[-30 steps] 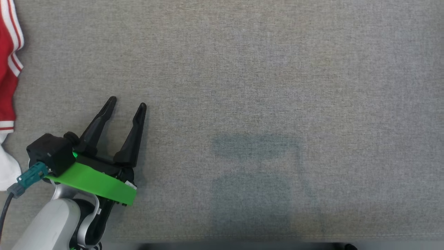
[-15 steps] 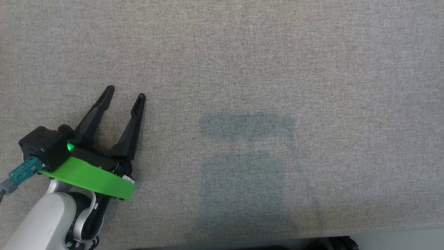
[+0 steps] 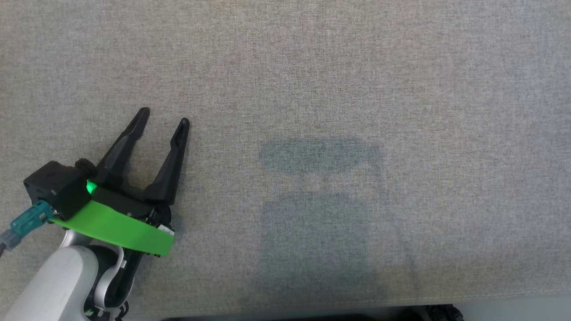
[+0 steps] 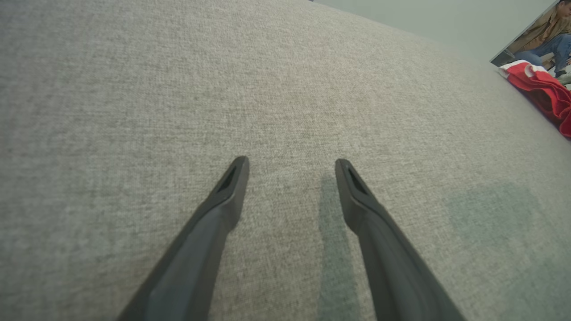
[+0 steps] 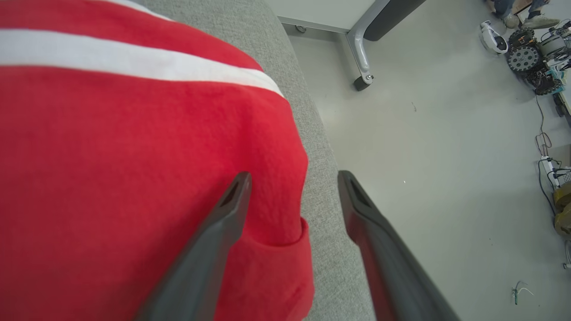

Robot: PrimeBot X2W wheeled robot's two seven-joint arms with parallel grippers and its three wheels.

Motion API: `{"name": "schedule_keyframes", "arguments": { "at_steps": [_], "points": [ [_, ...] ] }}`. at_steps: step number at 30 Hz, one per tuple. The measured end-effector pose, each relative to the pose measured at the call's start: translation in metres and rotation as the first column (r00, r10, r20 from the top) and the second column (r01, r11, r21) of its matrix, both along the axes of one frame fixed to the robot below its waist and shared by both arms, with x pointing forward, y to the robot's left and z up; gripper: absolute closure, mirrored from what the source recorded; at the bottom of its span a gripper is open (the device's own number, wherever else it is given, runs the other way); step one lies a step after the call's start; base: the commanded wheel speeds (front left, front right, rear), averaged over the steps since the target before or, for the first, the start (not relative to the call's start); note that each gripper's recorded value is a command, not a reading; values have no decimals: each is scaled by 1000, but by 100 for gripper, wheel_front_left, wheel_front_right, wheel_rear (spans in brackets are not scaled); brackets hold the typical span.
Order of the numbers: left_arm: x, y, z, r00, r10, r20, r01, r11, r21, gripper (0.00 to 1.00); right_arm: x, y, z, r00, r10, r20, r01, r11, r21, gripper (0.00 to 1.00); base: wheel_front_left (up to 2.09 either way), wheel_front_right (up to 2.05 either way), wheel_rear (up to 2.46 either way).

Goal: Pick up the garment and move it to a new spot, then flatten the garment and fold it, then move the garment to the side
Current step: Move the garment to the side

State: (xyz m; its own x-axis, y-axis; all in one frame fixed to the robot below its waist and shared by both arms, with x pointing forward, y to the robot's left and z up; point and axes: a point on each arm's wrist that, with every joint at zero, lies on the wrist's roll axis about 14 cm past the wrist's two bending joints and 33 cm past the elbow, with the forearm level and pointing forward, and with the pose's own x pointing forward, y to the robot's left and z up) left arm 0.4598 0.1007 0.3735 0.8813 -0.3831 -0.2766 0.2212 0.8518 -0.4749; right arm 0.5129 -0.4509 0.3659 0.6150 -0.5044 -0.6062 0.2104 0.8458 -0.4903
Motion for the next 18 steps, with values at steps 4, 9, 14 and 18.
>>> {"name": "schedule_keyframes", "arguments": {
  "at_steps": [4,9,14,18],
  "points": [
    [1,0,0,1000,2,1,-2,1000,2,0,-5,-8,2,1000,-15,19,16,1000,-23,0,0,0,0],
    [1,-1,3,1000,11,11,-11,1000,0,0,2,-9,20,990,-19,138,23,999,-28,0,0,0,0],
    [-1,-4,10,999,17,30,-17,1000,-8,0,23,8,59,935,35,354,-28,999,-25,0,0,0,0],
    [-2,-6,23,997,39,60,-37,999,-26,0,41,41,104,834,135,535,-129,991,-49,0,0,0,0]
  ]
}}
